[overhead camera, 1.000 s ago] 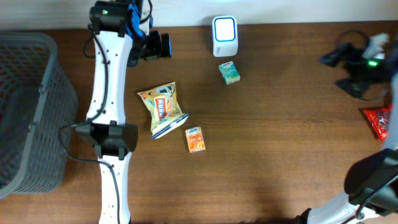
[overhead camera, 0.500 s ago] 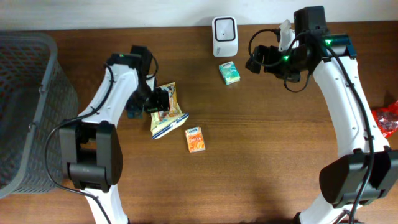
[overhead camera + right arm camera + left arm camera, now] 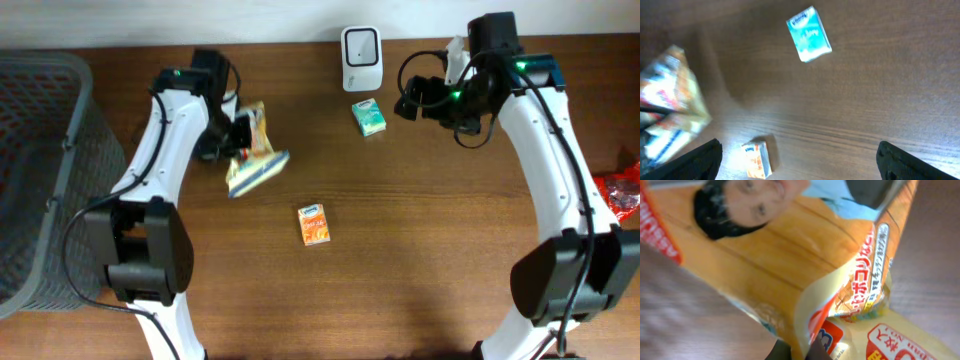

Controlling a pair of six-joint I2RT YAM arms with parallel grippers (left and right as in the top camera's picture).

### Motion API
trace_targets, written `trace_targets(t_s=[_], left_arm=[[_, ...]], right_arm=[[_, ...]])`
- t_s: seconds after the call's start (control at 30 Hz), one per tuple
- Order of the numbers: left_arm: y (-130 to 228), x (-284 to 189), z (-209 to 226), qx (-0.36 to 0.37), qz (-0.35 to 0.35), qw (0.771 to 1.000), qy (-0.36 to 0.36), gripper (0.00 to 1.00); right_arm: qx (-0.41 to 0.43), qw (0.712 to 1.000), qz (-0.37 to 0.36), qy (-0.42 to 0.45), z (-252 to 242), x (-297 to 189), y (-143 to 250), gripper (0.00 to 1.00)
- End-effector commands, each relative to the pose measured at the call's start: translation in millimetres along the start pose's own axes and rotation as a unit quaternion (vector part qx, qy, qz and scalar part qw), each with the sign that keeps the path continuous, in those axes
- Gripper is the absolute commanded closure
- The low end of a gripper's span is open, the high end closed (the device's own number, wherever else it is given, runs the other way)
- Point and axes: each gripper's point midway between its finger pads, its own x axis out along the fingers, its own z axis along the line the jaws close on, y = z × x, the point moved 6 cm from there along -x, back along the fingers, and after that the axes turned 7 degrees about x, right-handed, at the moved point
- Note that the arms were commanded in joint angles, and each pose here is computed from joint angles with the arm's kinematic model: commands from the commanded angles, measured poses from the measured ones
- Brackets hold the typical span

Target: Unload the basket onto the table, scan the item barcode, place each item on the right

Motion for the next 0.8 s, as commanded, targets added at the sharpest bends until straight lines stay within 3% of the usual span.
trace_targets(t_s=[0.0, 0.03, 0.07, 0.13, 0.2, 0.23, 0.27, 0.3, 0.33, 0.37, 0.43, 0.47, 0.5, 0.6, 0.7, 0.73, 0.77], left_arm=[[-7.4, -52.6, -0.1, 0.046, -0.045, 0.982, -0.178, 1.00], [-3.7, -64.3, 2.5, 0.021, -0.062, 0.956, -0.284, 1.00], [-1.9, -71.4, 1.3, 0.012, -0.077, 0.937, -0.340, 1.00], [-1.4, -72.6, -16.4, 0.036, -0.091, 0.928, -0.359, 1.00], [-0.7, -72.4, -11.8, 0.006, -0.110, 0.911, -0.397, 1.00], [2.0, -63.4, -18.4, 0.005, -0.096, 0.929, -0.357, 0.93], [5.1, -53.4, -30.1, 0.003, -0.078, 0.953, -0.294, 0.94], [10.0, -40.6, -53.9, 0.001, -0.050, 0.982, -0.182, 0.96], [14.7, -34.4, -76.9, 0.005, -0.027, 0.996, -0.088, 0.99], [18.3, -32.8, -90.8, 0.010, -0.015, 0.999, -0.045, 1.00], [25.4, -31.5, -111.0, 0.032, -0.010, 0.999, -0.029, 0.91], [30.4, -30.9, -123.6, 0.048, -0.009, 0.998, -0.027, 0.33], [33.3, -30.4, -133.3, 0.061, -0.013, 0.998, -0.027, 0.01], [20.3, -40.9, -136.9, 0.081, -0.049, 0.995, -0.018, 0.01], [-12.3, -89.2, -84.0, 0.010, -0.107, 0.994, -0.014, 0.00], [-19.7, -91.9, -57.0, -0.024, -0.111, 0.993, -0.021, 0.39], [-21.6, -88.8, -43.9, -0.041, -0.106, 0.993, -0.025, 0.62]], right_arm=[[0.003, 0.999, 0.009, 0.044, -15.6, 15.9, -1.2, 0.02], [0.003, 0.997, -0.001, 0.072, -22.1, 15.1, -3.1, 0.02], [0.003, 0.996, -0.007, 0.087, -25.8, 14.1, -4.8, 0.02], [0.014, 0.995, -0.009, 0.096, -35.2, 10.7, -7.3, 0.02], [0.030, 0.995, -0.003, 0.092, -44.6, 6.6, -7.8, 0.02], [0.038, 0.997, 0.017, 0.068, -42.6, 5.9, -2.3, 0.02], [0.044, 0.997, 0.029, 0.056, -41.5, 5.4, 1.2, 0.02], [0.045, 0.997, 0.031, 0.054, -41.5, 5.2, 1.5, 0.02], [0.045, 0.997, 0.031, 0.054, -41.5, 5.2, 1.5, 0.02], [0.045, 0.997, 0.031, 0.054, -41.5, 5.2, 1.5, 0.02], [0.047, 0.997, 0.030, 0.054, -42.9, 4.6, 0.9, 0.02], [0.052, 0.997, 0.032, 0.054, -45.6, 3.1, 1.3, 0.02], [0.060, 0.996, 0.037, 0.049, -48.7, 1.2, 1.9, 0.02], [0.093, 0.990, 0.087, -0.059, -36.2, -5.7, 11.9, 0.02], [0.065, 0.988, 0.117, -0.080, -7.1, 8.1, 27.3, 0.02], [0.055, 0.988, 0.117, -0.087, 6.2, 21.0, 31.4, 0.02], [0.063, 0.987, 0.117, -0.091, 15.8, 33.0, 35.0, 0.02]])
